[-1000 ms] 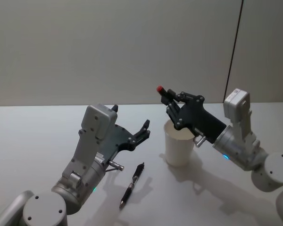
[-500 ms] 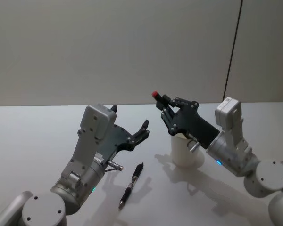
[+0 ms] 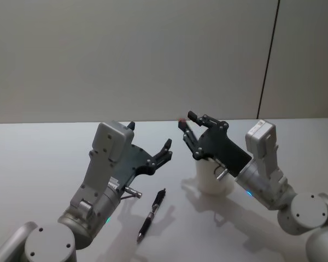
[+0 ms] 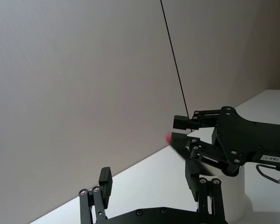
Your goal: Place the pen into the pen holder.
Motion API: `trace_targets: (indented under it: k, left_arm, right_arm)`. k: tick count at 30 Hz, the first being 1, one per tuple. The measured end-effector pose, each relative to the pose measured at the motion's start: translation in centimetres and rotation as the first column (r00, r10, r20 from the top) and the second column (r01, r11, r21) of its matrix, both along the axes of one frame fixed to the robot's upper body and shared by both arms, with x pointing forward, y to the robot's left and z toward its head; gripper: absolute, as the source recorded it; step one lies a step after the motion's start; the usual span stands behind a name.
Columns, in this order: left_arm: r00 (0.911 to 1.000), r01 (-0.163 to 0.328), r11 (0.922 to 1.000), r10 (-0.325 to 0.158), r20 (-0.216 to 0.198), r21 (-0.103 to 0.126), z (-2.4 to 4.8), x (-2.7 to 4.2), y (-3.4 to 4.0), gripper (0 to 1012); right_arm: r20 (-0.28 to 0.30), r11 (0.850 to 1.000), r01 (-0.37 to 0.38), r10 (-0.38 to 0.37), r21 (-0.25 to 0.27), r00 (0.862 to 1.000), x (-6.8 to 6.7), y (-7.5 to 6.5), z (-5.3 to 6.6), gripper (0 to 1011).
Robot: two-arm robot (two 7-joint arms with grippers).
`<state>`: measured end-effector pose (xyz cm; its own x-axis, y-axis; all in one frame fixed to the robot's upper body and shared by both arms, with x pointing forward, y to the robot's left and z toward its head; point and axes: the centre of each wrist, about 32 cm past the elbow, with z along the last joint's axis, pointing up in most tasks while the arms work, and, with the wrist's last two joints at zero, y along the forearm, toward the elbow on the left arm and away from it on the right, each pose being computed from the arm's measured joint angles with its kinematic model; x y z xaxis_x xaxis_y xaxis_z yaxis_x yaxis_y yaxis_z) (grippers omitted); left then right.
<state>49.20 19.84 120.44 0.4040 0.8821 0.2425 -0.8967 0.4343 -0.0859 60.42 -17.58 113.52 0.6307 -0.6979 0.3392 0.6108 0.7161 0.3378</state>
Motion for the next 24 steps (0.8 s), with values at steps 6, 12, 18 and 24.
trace_targets:
  k: [6, 12, 18, 24]
  left_arm:
    - [1.0, 0.0, 1.0, 0.0, 0.0, 0.0, 0.0, 0.0, 0.0, 1003]
    - [1.0, 0.0, 1.0, 0.0, 0.0, 0.0, 0.0, 0.0, 0.0, 1003]
    - [1.0, 0.0, 1.0, 0.0, 0.0, 0.0, 0.0, 0.0, 0.0, 1003]
    - [1.0, 0.0, 1.0, 0.0, 0.0, 0.0, 0.0, 0.0, 0.0, 1003]
  right_arm:
    - [0.009, 1.0, 0.007, -0.007, 0.004, 1.0, -0.11, 0.1, -0.27, 431]
    - [0.014, 1.0, 0.013, -0.013, 0.008, 1.0, -0.27, 0.12, -0.5, 612]
    - [0.018, 1.0, 0.017, -0.017, 0.011, 1.0, -0.4, 0.09, -0.62, 805]
    - [0.022, 1.0, 0.018, -0.018, 0.012, 1.0, -0.49, 0.06, -0.64, 975]
